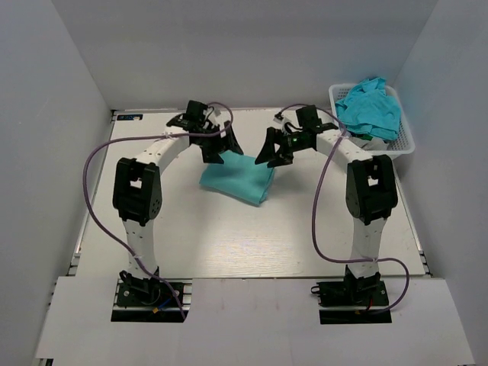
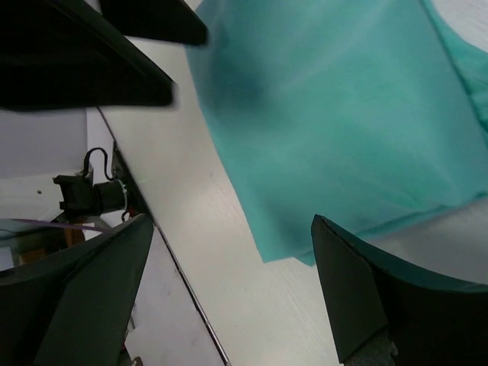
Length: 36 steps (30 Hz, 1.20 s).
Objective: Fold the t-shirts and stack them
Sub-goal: Smooth out wrinkles on the folded tshirt
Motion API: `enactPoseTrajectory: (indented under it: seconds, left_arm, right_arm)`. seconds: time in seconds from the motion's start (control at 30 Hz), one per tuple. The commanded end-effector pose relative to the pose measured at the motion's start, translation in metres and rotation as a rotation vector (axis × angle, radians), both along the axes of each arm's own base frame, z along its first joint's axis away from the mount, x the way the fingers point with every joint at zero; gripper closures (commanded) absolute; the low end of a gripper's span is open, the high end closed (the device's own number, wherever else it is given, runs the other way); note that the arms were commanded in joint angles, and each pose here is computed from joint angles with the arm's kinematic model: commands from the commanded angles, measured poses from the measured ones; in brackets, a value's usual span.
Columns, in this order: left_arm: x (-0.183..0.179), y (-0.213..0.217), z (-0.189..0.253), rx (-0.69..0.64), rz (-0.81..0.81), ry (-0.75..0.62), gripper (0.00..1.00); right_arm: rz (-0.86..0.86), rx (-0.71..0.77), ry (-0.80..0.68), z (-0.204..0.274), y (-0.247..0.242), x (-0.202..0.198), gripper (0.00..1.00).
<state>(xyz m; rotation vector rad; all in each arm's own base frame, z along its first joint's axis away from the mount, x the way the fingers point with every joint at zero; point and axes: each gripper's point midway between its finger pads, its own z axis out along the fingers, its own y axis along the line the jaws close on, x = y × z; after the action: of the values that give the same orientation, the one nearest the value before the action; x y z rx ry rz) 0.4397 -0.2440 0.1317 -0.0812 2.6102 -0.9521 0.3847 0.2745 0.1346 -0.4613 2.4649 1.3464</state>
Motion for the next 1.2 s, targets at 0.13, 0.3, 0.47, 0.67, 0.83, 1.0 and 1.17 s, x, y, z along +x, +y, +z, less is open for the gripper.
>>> enactPoseTrajectory:
  seconds: [0.13,0.3,0.47,0.67,0.83,1.0,1.17]
  left_arm:
    - [-0.058,0.008,-0.048,-0.009,-0.033,0.139,0.0]
    - [-0.087,0.017,-0.083,0.03,-0.019,0.255,0.0]
    - [-0.139,0.023,-0.091,0.069,-0.045,0.324,0.0]
    - [-0.187,0.031,-0.059,0.118,-0.071,0.308,0.0]
    - [-0.146,0.058,-0.015,0.277,0.055,0.09,0.0]
    - [-0.093,0.088,-0.015,0.443,0.187,0.007,0.0]
    - [-0.07,0.078,-0.04,0.467,0.132,0.044,0.11]
  right_arm:
    - [-0.004,0.053,0.058,-0.03,0.019,0.008,0.1]
    - [-0.011,-0.056,0.131,-0.087,0.016,-0.007,0.1]
    - [0.031,-0.138,0.181,-0.113,0.016,-0.048,0.1]
    - [0.085,-0.163,0.121,-0.08,0.014,-0.094,0.1]
    - [0.103,-0.152,0.016,-0.039,0.013,-0.111,0.1]
    - [0.028,-0.22,-0.041,-0.033,0.005,-0.094,0.1]
    - [-0.079,-0.349,-0.027,-0.053,-0.01,-0.077,0.1]
